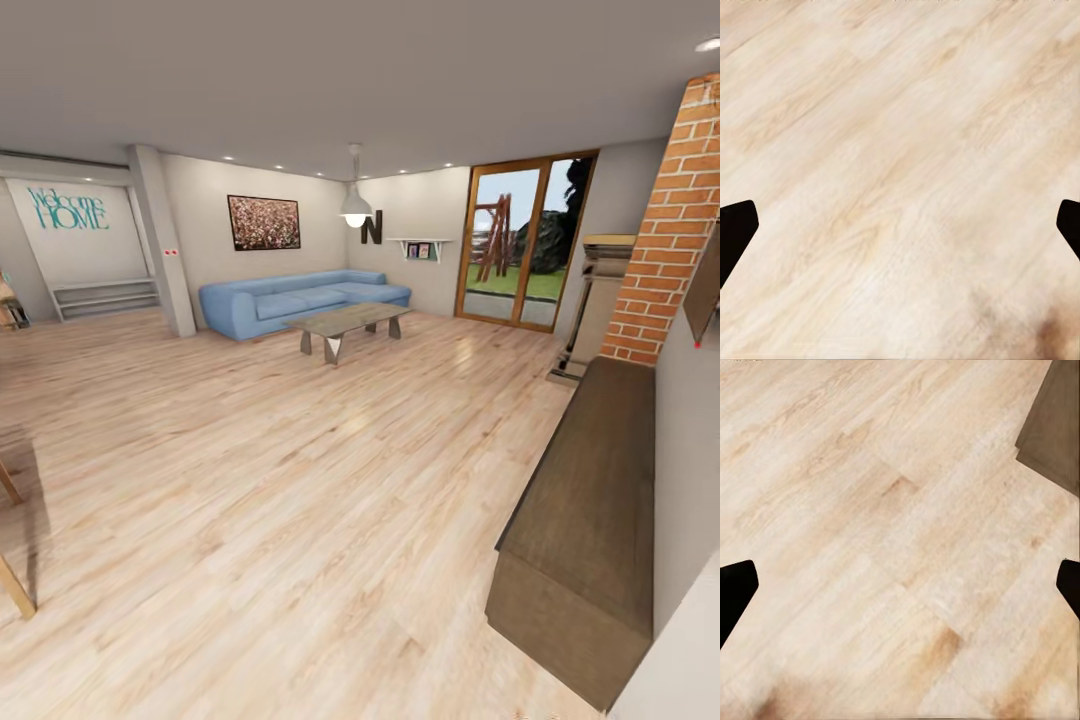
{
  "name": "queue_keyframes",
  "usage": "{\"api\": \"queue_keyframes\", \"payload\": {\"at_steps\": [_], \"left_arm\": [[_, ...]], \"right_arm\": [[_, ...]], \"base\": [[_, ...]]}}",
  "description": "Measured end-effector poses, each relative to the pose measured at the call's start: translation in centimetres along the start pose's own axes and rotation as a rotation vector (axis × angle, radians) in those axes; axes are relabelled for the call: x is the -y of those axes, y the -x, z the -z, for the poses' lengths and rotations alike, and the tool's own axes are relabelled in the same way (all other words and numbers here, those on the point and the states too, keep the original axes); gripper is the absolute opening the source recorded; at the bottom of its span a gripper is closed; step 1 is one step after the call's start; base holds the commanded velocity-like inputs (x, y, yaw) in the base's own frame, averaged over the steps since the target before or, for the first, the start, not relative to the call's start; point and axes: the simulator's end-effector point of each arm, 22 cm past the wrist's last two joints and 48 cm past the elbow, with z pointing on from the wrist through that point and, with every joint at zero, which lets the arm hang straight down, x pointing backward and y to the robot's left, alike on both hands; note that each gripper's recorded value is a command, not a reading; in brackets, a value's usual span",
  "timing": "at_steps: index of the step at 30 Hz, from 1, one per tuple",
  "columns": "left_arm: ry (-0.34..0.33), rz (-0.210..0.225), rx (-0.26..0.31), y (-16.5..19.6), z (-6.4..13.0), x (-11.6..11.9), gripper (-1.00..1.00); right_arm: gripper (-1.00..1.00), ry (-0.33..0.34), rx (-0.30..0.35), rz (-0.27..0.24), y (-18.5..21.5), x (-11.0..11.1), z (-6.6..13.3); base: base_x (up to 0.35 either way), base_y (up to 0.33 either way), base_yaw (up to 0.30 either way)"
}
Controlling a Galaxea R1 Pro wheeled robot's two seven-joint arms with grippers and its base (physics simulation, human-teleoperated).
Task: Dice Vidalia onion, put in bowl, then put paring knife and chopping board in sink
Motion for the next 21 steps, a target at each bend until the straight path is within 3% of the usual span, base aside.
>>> {"api": "queue_keyframes", "payload": {"at_steps": [7, 21], "left_arm": [[0.028, 0.029, -0.002, -0.1, 0.0, -1.1, 1.0], [0.014, 0.045, -0.044, -2.2, 0.4, 0.2, 1.0]], "right_arm": [[1.0, -0.004, -0.002, -0.001, 0.0, 0.1, 0.0], [1.0, -0.01, -0.002, -0.003, -0.1, 0.4, 0.0]], "base": [[0.0, 0.0, -0.265], [0.0, 0.0, -0.27]]}}
